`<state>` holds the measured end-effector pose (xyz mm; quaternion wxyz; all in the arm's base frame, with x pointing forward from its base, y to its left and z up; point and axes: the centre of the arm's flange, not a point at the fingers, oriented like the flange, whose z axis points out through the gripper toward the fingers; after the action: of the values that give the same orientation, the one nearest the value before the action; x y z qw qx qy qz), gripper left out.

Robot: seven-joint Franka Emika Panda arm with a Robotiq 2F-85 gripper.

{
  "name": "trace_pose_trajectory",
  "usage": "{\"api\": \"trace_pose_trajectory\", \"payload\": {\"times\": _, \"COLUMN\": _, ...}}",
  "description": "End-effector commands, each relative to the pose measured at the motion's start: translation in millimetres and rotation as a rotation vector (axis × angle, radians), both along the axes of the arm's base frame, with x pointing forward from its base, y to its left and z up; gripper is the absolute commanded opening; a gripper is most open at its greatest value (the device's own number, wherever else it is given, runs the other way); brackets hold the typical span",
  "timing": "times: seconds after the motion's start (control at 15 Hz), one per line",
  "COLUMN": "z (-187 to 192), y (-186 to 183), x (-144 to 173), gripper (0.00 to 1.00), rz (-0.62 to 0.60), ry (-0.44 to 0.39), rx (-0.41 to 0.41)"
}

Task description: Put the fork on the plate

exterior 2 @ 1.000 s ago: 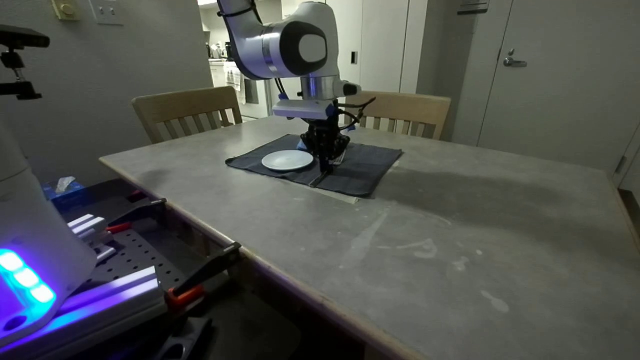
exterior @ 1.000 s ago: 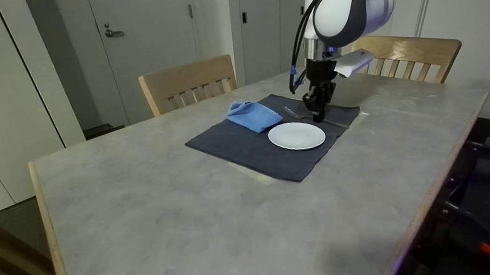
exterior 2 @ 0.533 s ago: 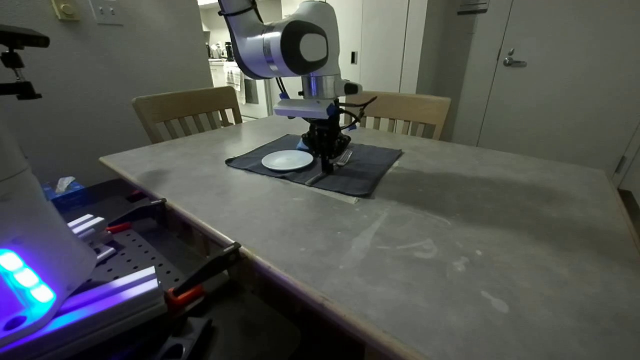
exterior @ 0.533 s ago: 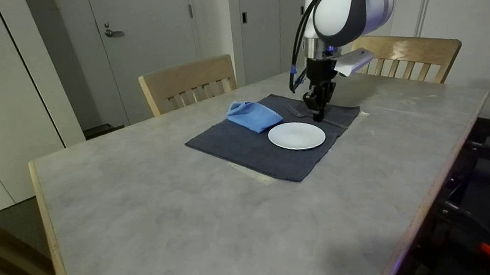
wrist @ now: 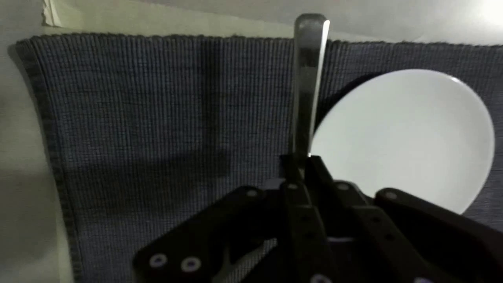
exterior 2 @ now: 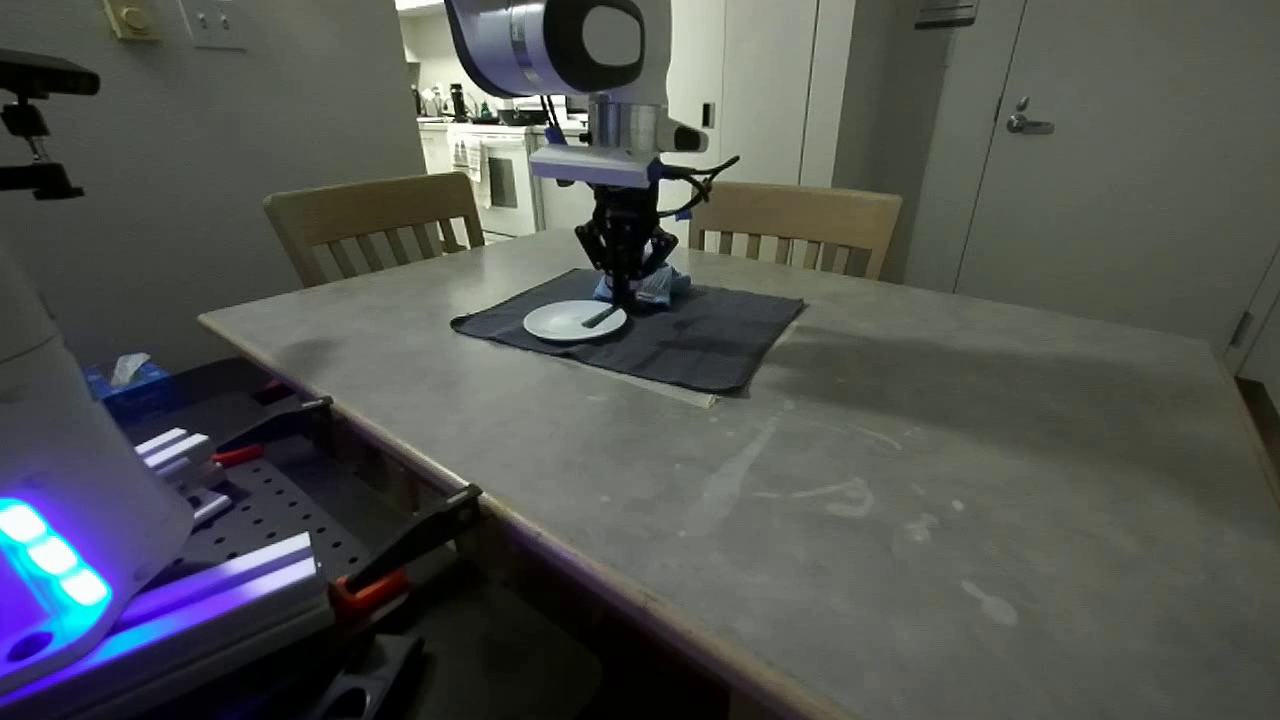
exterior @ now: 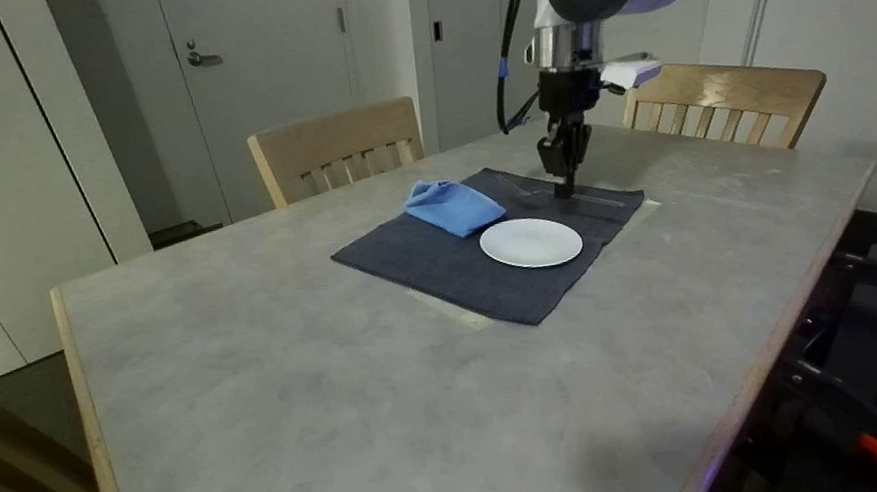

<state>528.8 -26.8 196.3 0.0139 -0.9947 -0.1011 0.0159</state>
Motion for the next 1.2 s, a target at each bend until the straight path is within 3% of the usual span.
{"api": "trace_pose_trajectory", "payload": {"times": 0.0, "z": 21.2, "y": 5.6, "x": -15.3, "gripper": 0.03, "rz": 0.103, "ry": 0.076, "rx": 0.078}}
{"api": "trace_pose_trajectory", "payload": {"times": 0.33, "z": 11.1, "y": 27.9, "x": -43.4, "gripper": 0.03, "rz": 0.214, "ry": 0.144, "rx": 0.146}}
{"api": "trace_pose_trajectory", "payload": {"times": 0.67, "z": 0.2, "y": 34.9, "x": -75.2, "gripper": 0.03, "rz": 0.244, "ry": 0.172, "rx": 0.178}}
{"api": "trace_pose_trajectory", "payload": {"times": 1.13, "z": 0.2, "y": 44.8, "x": -83.5, "gripper": 0.03, "rz": 0.145, "ry": 0.072, "rx": 0.209}}
